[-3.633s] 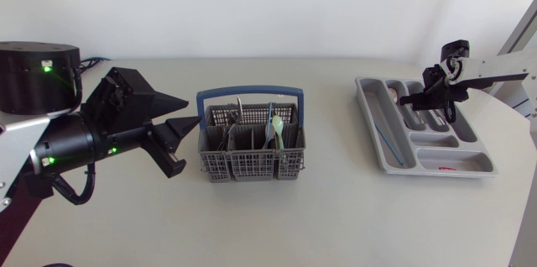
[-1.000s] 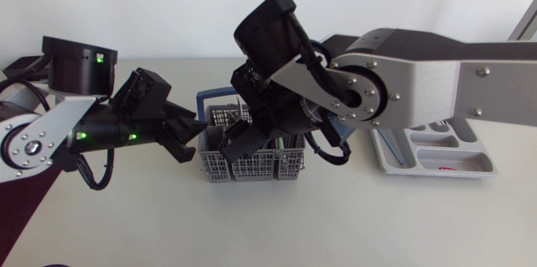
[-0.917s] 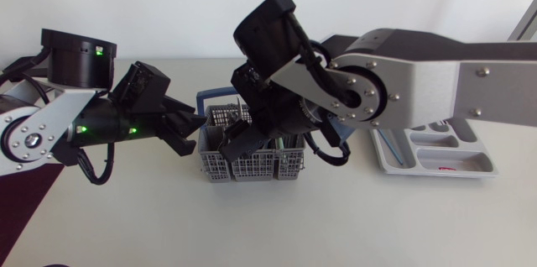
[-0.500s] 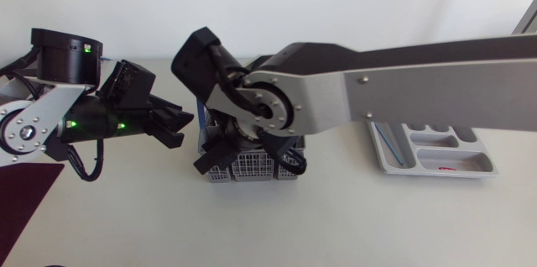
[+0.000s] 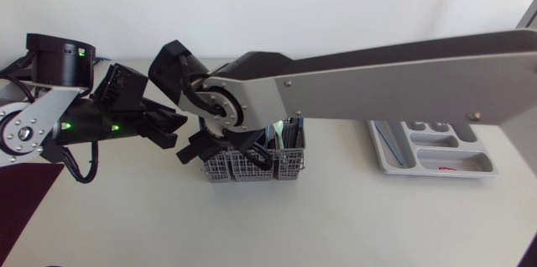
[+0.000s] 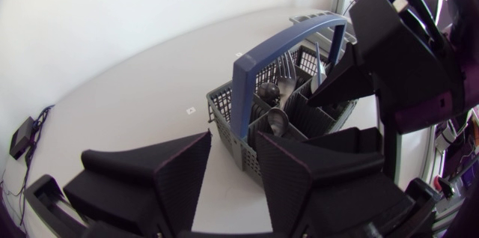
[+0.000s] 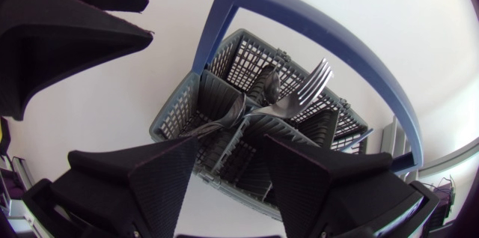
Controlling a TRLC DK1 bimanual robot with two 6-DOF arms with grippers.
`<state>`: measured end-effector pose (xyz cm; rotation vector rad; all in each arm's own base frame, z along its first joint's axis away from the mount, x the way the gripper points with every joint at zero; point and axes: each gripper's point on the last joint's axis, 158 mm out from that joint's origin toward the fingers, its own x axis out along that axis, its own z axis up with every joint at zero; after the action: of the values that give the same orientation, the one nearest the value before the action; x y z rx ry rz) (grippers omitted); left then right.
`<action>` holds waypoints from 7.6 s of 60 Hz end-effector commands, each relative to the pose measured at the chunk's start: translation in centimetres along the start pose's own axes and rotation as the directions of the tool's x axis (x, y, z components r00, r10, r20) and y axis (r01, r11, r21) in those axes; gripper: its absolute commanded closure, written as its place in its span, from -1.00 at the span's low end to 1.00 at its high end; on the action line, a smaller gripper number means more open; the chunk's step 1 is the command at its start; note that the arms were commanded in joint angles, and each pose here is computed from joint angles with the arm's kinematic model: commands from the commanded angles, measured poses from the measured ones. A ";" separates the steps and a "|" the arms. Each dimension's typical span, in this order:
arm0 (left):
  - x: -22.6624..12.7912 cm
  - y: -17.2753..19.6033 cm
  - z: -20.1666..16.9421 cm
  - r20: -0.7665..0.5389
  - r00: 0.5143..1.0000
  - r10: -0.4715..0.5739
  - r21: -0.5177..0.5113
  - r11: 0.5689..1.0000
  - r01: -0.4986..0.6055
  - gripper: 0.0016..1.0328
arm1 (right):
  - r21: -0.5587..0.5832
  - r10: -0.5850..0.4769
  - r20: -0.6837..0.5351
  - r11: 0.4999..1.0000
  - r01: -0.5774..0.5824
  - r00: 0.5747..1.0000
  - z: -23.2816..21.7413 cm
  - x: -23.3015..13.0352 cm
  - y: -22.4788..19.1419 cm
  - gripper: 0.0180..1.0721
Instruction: Sort the cutlery from the basket into the organizer compartments.
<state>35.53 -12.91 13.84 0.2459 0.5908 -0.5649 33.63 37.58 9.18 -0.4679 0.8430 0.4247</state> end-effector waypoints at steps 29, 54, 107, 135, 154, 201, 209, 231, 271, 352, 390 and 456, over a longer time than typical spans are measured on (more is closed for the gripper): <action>-0.2 -0.2 -2.4 -0.005 0.999 -0.040 -0.018 0.999 0.040 0.19 | 0.057 -0.059 0.033 0.997 0.057 0.998 1.0 2.0 0.1 0.10; -1.4 -0.2 -2.2 0.025 0.999 -0.022 -0.016 1.000 0.023 0.19 | 0.064 -0.082 0.044 0.995 0.079 0.996 1.2 3.7 0.2 0.21; -2.4 -1.0 -2.6 0.039 0.999 -0.025 -0.009 1.000 0.026 0.19 | 0.058 -0.148 0.046 0.988 0.145 0.988 0.7 5.5 -1.0 0.86; -3.4 -1.0 -1.8 0.070 0.997 -0.013 0.003 1.000 0.012 0.19 | 0.013 -0.115 0.116 0.993 0.114 0.987 1.3 2.7 -1.5 0.88; -4.7 -0.9 -0.8 0.117 0.993 0.007 0.026 1.000 -0.010 0.18 | -0.023 -0.060 0.224 0.998 0.067 0.973 2.7 -1.7 -1.8 0.88; -6.8 -4.6 2.9 0.176 0.972 -0.157 0.074 0.987 0.146 0.18 | -0.240 0.213 0.496 0.965 -0.102 0.842 3.6 -16.3 -3.3 0.88; -6.8 -4.7 2.8 0.172 0.972 -0.160 0.071 0.986 0.150 0.18 | -0.281 0.241 0.479 0.953 -0.112 0.844 2.5 -18.0 -4.7 0.88; -6.9 -5.7 3.0 0.164 0.969 -0.182 0.085 0.982 0.170 0.18 | -0.371 0.255 0.357 0.922 -0.115 0.898 -2.5 -18.8 -10.6 0.89; -6.8 -7.3 3.3 0.155 0.967 -0.202 0.116 0.976 0.185 0.18 | -0.442 0.192 0.121 0.889 -0.120 0.974 -11.9 -14.1 -23.3 0.89; -6.0 -9.2 3.9 0.130 0.973 -0.194 0.157 0.972 0.173 0.18 | -0.843 -0.003 -0.331 0.449 -0.295 0.944 -28.0 -4.9 -42.8 0.89; -5.9 -9.8 3.9 0.122 0.974 -0.191 0.164 0.972 0.170 0.18 | -0.836 -0.041 -0.472 0.338 -0.432 0.881 -32.6 -0.6 -39.4 0.62; -2.7 -10.4 3.5 0.104 0.980 -0.168 0.158 0.976 0.151 0.18 | -0.552 0.118 0.273 0.832 0.055 0.955 -9.8 -12.6 -27.0 -0.05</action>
<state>28.92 -20.93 17.59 0.3252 0.4567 -0.7788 35.94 5.93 19.91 -1.0104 0.4077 0.7447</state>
